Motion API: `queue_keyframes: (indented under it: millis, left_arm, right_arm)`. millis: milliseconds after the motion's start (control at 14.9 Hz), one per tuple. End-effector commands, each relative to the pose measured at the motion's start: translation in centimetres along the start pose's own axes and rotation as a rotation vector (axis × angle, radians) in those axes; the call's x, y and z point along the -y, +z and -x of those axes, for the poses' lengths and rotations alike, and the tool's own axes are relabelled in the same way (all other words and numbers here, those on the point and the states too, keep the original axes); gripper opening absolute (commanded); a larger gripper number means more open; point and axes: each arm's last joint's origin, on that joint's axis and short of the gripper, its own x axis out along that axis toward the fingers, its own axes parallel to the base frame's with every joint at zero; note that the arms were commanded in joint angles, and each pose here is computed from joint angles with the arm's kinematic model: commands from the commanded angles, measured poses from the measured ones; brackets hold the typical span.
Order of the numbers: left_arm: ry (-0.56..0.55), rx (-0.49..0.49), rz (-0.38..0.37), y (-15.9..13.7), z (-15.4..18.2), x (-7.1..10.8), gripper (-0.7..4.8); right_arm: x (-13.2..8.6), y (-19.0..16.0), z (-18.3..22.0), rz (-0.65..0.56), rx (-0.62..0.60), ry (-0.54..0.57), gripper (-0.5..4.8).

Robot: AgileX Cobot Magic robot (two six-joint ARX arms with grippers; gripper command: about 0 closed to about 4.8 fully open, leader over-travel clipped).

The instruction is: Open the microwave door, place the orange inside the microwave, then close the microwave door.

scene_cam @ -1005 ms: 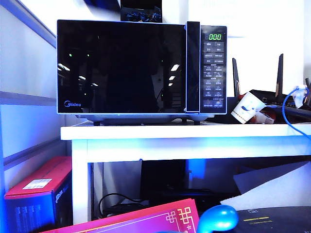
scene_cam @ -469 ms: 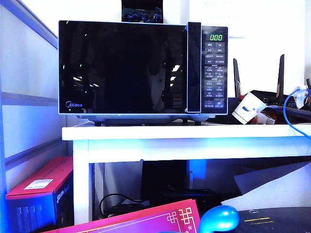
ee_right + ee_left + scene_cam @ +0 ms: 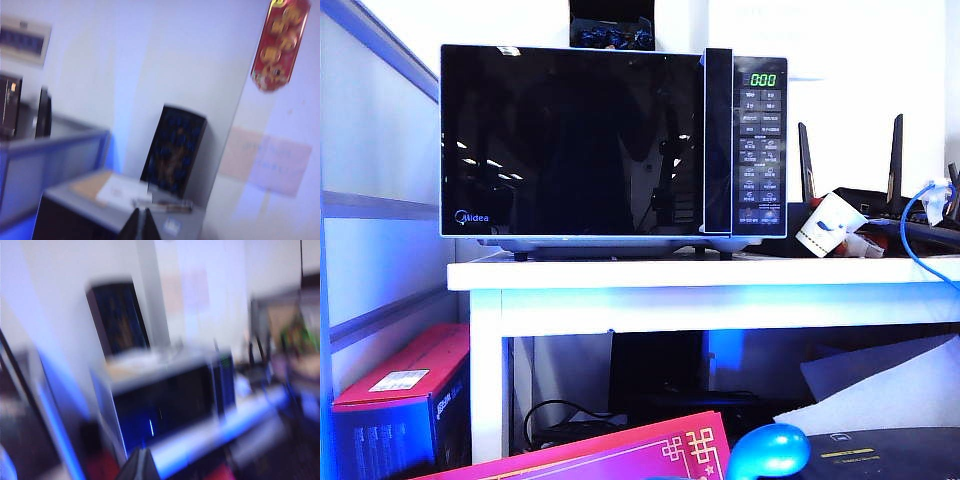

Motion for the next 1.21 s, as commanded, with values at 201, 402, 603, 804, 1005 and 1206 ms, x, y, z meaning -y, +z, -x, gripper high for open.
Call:
queue_keyframes:
  millis: [201,402,603,804,1005,1206]
  left_arm:
    - [-0.135,-0.062,0.043,-7.1,-2.5,1.5,-0.05]
    - [-0.161,-0.036,0.048,-13.4,-9.7,2.1,-0.05]
    - [-0.156,-0.015,0.145,-20.8,-16.8,2.8,-0.05]
    - [-0.159,-0.127,0.173,-27.1,-19.0,3.8,-0.05]
    - [-0.155,-0.243,0.185,-31.2,-19.4,4.5,-0.05]
    - [-0.167,-0.338,0.191,-34.5,-19.5,5.1,-0.05]
  right_arm:
    - [-1.3,-4.6,-0.7,0.004,-0.183,0.057,-0.05]
    - [-3.3,-10.8,-2.4,-0.087,-0.139,0.095,-0.05]
    - [-5.9,-19.9,-2.8,-0.131,-0.084,0.055,-0.05]
    - [-8.7,-30.3,-1.9,-0.135,-0.368,0.054,-0.05]
    - [-10.6,-36.8,-1.0,-0.196,-0.458,0.058,-0.05]
    - [-12.3,-42.7,1.1,-0.275,-0.52,0.048,-0.05]
